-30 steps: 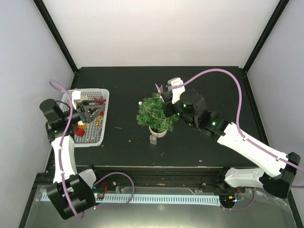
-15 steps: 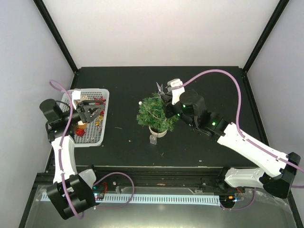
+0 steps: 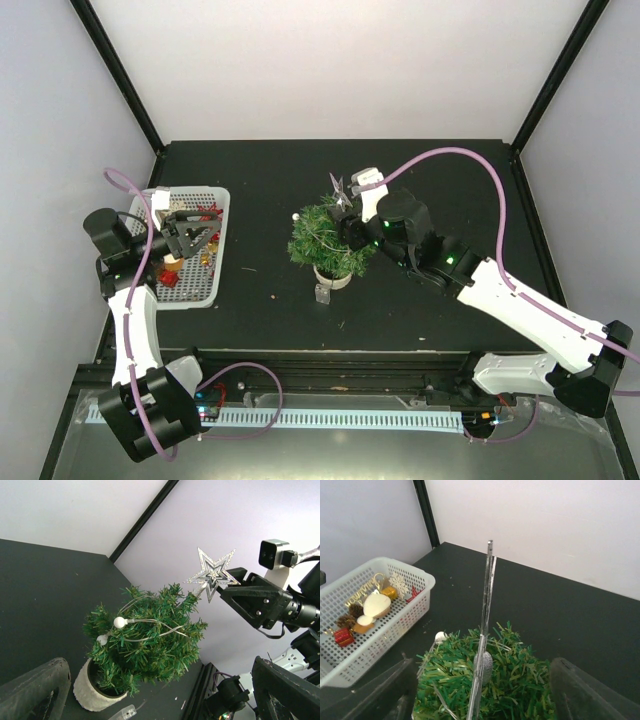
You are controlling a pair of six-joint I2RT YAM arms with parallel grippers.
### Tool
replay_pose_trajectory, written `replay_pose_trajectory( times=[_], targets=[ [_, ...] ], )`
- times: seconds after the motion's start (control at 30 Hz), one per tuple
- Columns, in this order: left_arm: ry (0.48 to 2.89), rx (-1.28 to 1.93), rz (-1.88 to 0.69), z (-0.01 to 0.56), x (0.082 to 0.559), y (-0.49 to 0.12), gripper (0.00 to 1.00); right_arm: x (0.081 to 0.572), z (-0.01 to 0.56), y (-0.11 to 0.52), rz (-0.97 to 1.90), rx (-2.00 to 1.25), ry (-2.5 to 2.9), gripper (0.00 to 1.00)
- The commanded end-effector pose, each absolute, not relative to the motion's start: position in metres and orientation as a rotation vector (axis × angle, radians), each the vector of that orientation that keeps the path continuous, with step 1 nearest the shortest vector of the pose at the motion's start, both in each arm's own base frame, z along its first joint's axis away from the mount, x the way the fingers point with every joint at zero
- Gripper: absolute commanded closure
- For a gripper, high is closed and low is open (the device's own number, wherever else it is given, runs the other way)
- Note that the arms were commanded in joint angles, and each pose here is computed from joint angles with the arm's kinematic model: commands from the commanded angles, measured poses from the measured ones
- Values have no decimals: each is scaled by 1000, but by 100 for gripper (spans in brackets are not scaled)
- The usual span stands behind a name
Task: Decorate the small christmas tree
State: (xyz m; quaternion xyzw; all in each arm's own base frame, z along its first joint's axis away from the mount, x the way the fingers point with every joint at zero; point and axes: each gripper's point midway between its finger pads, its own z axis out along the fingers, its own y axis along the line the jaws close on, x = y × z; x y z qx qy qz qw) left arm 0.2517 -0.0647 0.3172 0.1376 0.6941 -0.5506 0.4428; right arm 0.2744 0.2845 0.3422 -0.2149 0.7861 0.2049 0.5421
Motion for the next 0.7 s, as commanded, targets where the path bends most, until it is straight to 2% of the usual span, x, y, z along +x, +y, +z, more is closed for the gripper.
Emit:
replay_pose_trajectory(
  times=[0.0,0.07,0.13,0.4,0.67],
  targets=[
    [1689,503,-1456,324,228,-73,1,272,359,276,494,-485,1841,20],
    [1691,497,-1453,323,230,-73,1,270,360,272,494,-476,1845,9],
    [1696,490,-1452,321,233,-71,1,266,361,267,503,-469,1846,6],
    [1727,436,-1461,315,260,-58,1,239,355,232,532,-427,1852,6],
    [1747,333,-1459,300,304,-39,1,227,302,219,507,-428,1982,6]
  ],
)
